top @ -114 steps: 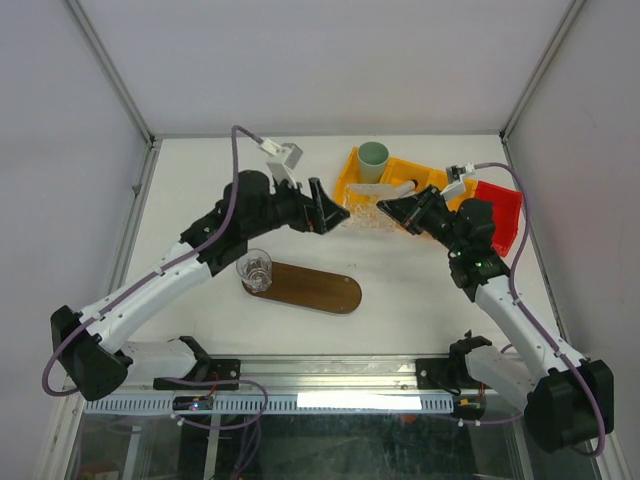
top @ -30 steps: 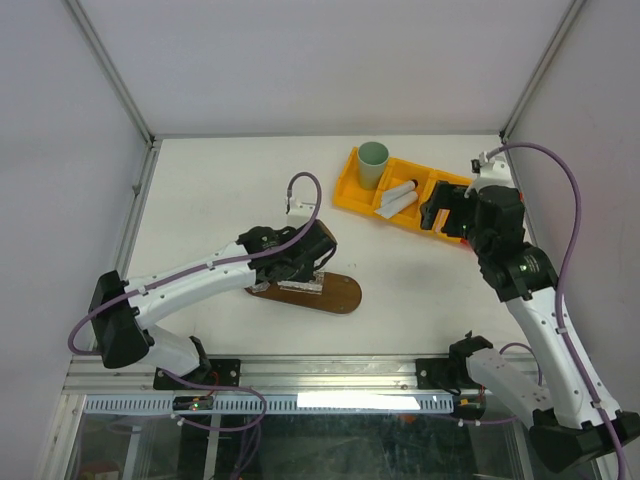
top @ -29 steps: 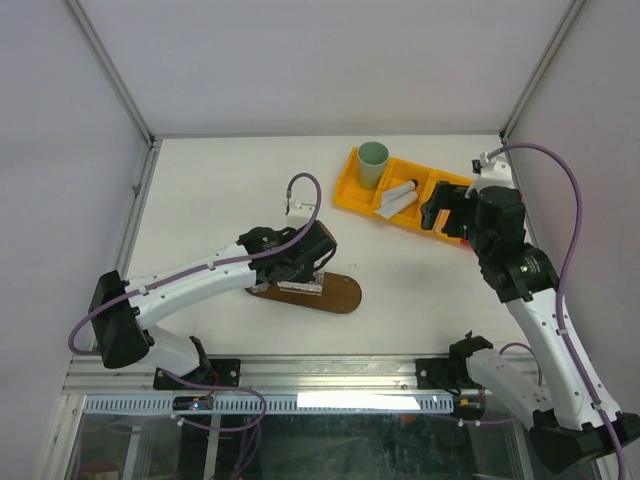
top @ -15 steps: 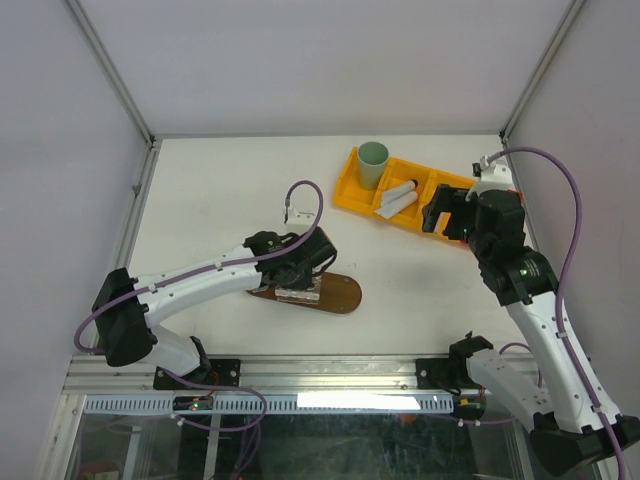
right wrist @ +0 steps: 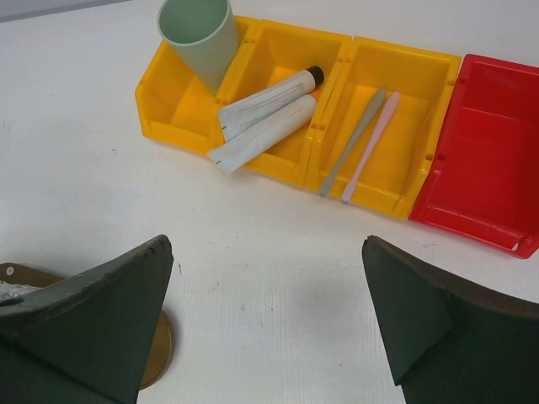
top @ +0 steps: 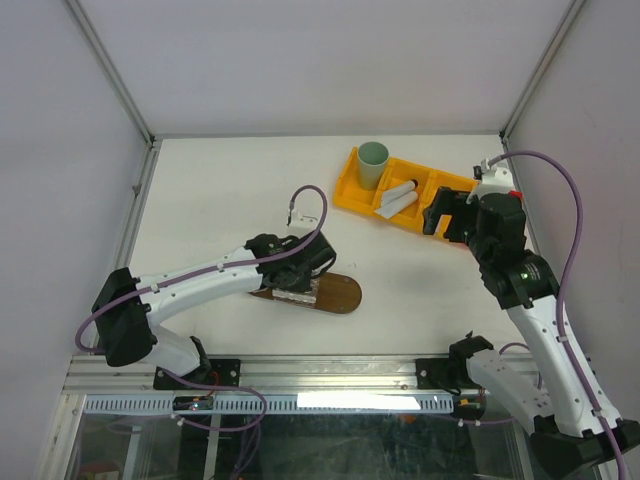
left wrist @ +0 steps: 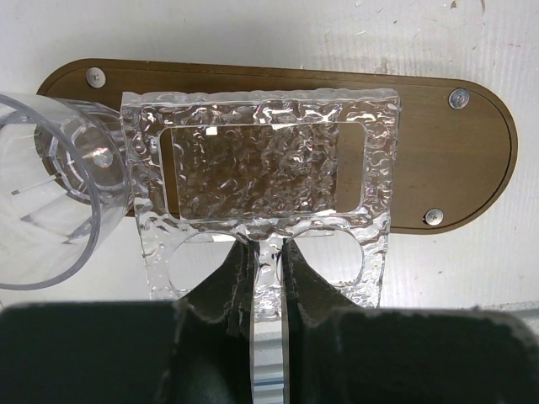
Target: Prepare toiletry sets of a toothbrush and toothpaste on the tray
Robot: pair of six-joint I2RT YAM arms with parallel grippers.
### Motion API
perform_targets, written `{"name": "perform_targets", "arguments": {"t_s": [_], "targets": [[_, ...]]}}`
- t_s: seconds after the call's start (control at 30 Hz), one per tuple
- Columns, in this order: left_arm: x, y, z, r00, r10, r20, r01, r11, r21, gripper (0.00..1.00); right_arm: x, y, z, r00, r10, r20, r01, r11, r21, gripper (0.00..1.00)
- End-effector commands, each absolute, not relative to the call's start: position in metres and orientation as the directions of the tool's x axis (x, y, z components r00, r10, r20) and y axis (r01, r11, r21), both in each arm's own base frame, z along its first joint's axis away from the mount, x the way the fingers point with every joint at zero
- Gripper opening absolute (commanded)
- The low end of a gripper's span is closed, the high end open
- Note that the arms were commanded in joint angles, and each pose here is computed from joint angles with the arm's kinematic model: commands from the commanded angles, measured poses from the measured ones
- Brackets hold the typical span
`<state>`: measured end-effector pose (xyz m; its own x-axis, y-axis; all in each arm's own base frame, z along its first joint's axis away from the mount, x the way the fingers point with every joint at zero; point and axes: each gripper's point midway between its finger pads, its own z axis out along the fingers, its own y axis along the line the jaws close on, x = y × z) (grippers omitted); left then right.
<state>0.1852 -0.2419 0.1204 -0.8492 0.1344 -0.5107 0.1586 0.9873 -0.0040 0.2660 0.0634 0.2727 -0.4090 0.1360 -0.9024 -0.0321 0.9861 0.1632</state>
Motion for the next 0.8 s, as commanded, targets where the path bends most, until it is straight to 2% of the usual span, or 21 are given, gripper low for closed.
{"name": "perform_targets", "arguments": {"t_s": [0.0, 0.2, 0.77], "targets": [[0.191, -0.253, 0.127, -0.827, 0.129, -0.547, 0.187, 0.981, -0.052, 0.0, 0.269, 0.062, 0.291, -0.336, 0.143, -0.931, -0.038, 0.986, 0.165, 0.99], [0.197, -0.248, 0.138, -0.815, 0.074, -0.575, 0.166, 0.98, -0.108, 0.0, 0.269, 0.061, 0.29, -0.336, 0.143, -0.931, -0.037, 0.986, 0.165, 0.99], [0.198, -0.249, 0.131, -0.819, 0.097, -0.565, 0.204, 0.971, -0.129, 0.0, 0.27, 0.062, 0.29, -0.335, 0.144, -0.931, -0.036, 0.986, 0.165, 0.99]]}}
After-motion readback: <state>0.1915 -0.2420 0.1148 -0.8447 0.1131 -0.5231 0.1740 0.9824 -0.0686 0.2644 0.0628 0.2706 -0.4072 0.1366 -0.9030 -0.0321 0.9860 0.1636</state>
